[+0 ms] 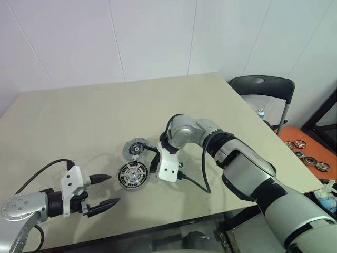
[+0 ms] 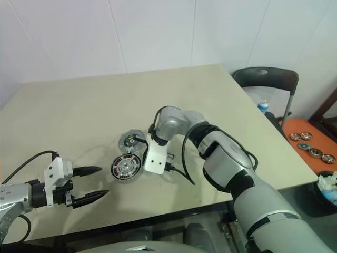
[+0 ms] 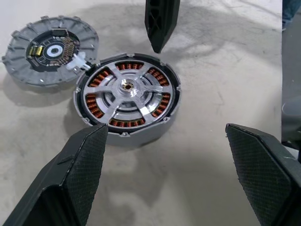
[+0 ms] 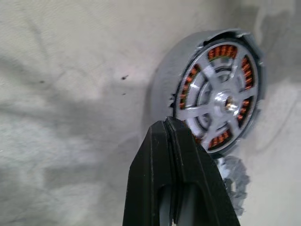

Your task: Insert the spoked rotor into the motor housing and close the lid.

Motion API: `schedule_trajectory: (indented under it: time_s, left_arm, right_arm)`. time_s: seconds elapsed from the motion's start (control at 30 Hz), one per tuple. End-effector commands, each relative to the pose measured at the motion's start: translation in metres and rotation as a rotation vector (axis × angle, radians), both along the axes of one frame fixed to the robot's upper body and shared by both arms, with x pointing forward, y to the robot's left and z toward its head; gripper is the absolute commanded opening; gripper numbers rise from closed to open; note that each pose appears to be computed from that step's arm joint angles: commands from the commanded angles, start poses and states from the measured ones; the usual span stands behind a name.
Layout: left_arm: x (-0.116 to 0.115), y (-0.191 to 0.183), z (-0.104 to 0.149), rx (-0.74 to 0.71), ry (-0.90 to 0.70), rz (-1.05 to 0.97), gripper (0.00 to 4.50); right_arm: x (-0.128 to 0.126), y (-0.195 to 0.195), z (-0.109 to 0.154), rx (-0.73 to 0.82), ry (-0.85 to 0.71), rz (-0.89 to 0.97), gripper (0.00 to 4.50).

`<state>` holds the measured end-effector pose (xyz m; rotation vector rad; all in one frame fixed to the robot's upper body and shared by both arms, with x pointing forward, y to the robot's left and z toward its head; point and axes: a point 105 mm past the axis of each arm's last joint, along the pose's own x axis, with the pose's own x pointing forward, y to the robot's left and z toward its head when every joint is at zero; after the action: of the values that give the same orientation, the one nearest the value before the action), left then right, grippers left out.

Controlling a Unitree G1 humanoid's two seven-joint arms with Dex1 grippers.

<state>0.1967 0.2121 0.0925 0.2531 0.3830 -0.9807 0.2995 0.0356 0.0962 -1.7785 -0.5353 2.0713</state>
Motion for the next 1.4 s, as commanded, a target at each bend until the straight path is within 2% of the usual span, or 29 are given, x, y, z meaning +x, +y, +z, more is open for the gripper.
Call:
schedule_trajectory:
  time_s: [0.03, 0.1, 0.3, 0.67, 1.0, 1.4]
  left_arm:
    - [0.002, 0.000, 0.005, 0.003, -0.022, -0.007, 4.30]
    - [0.001, 0.000, 0.003, 0.004, -0.014, -0.006, 4.30]
    - [0.001, 0.001, 0.003, 0.006, -0.004, -0.009, 4.30]
    - [0.001, -0.001, 0.004, -0.026, 0.008, 0.026, 4.30]
    - [0.003, -0.003, 0.009, -0.062, 0.007, 0.049, 4.30]
    - [0.002, -0.002, 0.007, -0.058, 0.013, 0.073, 4.30]
  right_arm:
    - [-0.004, 0.012, 0.018, 0.059, -0.013, 0.051, 0.38]
    - [-0.005, 0.009, 0.018, 0.035, -0.015, 0.064, 0.87]
    - [0.003, 0.011, 0.017, 0.021, -0.097, 0.063, 2.83]
    - [0.001, 0.002, -0.002, -0.030, -0.058, 0.048, 2.83]
    - [-0.008, 0.012, -0.005, -0.006, -0.023, 0.070, 2.83]
    - [-0.010, 0.006, -0.017, -0.045, -0.011, 0.066, 2.83]
